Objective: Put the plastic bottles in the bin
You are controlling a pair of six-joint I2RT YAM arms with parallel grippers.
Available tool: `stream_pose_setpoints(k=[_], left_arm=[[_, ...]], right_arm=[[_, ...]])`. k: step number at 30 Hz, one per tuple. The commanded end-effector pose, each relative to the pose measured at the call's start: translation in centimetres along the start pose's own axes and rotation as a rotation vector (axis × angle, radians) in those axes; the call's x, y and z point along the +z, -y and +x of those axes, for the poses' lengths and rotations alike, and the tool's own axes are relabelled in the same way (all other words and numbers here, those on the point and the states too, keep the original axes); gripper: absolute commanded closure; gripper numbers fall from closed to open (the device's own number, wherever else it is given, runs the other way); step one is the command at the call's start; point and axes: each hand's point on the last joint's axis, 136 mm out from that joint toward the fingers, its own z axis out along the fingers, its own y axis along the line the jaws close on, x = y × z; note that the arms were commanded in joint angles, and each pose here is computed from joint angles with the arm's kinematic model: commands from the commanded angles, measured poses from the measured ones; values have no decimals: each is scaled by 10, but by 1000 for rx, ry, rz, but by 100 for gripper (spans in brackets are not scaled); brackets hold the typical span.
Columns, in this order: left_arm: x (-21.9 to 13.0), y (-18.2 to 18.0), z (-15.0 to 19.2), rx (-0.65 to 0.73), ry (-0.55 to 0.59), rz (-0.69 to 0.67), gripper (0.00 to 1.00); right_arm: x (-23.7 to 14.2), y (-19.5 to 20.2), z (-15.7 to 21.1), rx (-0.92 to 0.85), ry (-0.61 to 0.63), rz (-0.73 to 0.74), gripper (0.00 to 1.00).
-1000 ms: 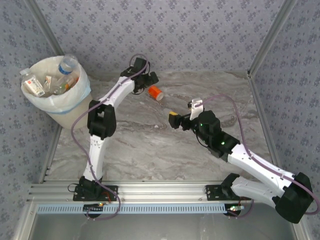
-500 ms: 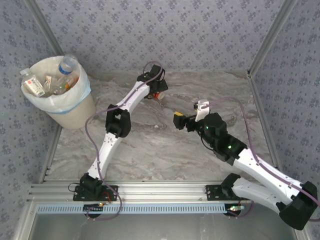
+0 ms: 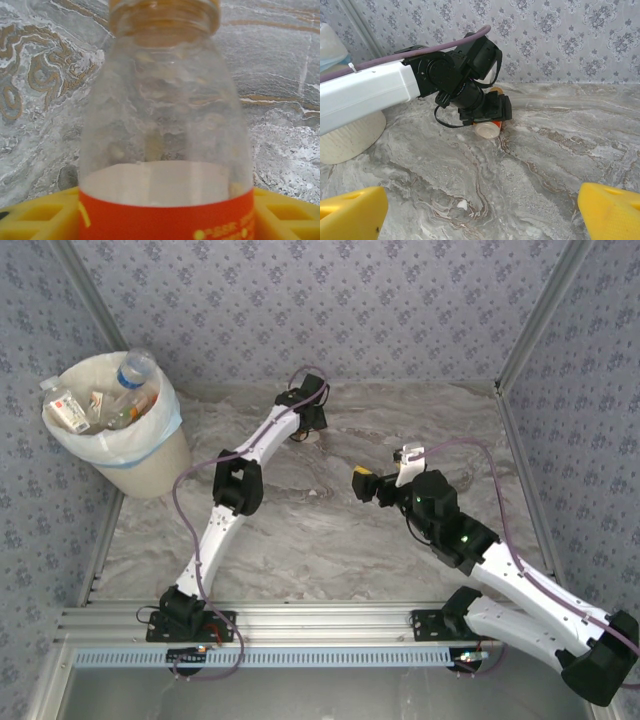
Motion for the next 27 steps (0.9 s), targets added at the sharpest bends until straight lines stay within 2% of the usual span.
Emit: stream_pose_setpoints(k=[1, 8, 15, 21, 23, 27], left_arm=[[-22, 4, -5, 93, -6, 20, 38], [-45, 12, -9, 150, -6, 81, 49], [-86, 19, -15, 192, 37, 190, 62], [-152, 12, -31, 186, 154, 269, 65], [-172, 3, -29, 186, 179, 280, 65], [-231, -22, -49, 161, 262, 299, 65]], right_arm=[[-1, 6, -1, 20, 11, 24, 0], [-1, 5, -1, 22, 7, 19, 0], [1, 6, 2, 22, 4, 26, 0], [11, 4, 4, 21, -6, 18, 0], [14, 0, 4, 20, -10, 6, 0], [23, -6, 4, 14, -23, -16, 0]])
